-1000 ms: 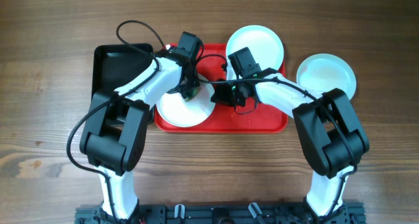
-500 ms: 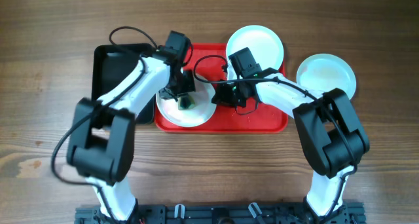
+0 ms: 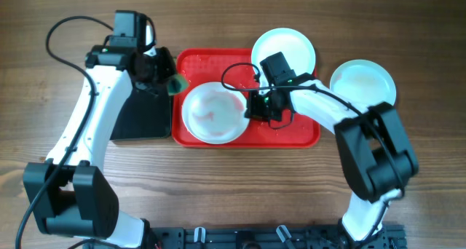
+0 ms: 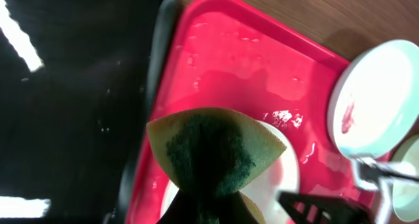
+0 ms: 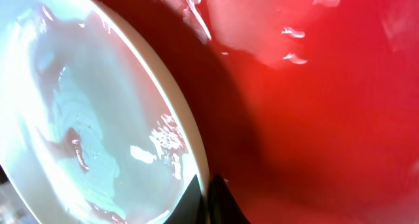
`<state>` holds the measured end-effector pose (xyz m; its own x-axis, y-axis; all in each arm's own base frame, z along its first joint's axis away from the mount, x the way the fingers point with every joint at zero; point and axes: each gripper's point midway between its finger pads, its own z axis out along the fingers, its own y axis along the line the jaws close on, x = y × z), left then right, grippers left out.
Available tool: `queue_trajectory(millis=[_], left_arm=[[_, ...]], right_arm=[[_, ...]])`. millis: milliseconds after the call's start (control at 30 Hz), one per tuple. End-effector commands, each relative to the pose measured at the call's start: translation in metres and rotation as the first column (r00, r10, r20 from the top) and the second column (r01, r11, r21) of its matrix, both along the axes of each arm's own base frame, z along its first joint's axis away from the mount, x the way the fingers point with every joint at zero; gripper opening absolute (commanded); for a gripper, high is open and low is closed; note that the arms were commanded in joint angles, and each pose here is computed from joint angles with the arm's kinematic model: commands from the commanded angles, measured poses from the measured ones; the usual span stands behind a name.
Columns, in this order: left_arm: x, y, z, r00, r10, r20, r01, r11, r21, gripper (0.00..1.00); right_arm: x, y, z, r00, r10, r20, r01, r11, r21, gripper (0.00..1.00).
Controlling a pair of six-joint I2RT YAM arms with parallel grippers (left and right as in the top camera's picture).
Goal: Clean dirty plates on tray and stack at the side
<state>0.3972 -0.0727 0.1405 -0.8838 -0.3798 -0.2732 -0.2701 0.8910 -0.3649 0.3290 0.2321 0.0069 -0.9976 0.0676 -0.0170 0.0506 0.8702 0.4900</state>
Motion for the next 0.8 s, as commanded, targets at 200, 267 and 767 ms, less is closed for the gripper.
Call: queue_trajectory(millis=[200,267,767], left_arm=[[0.005,0.010,0.006,1.000,0.008,0.023,-0.008,1.000,0.009,0.04],[0.004,0.009,0.006,1.000,0.006,0.022,-0.006,1.000,0.009,0.04],[-0.002,0.010,-0.003,1.000,0.006,-0.004,-0.006,1.000,0.011,0.04]], right_arm=[[0.019,-0.079,0.101,0.937,-0.022,0.350,0.144,0.934,-0.327,0.04],[0.019,-0.091,0.110,0.923,-0.028,0.383,0.179,0.913,-0.366,0.04],[0.016,-0.116,0.150,0.858,0.104,0.504,0.254,0.766,-0.590,0.04]])
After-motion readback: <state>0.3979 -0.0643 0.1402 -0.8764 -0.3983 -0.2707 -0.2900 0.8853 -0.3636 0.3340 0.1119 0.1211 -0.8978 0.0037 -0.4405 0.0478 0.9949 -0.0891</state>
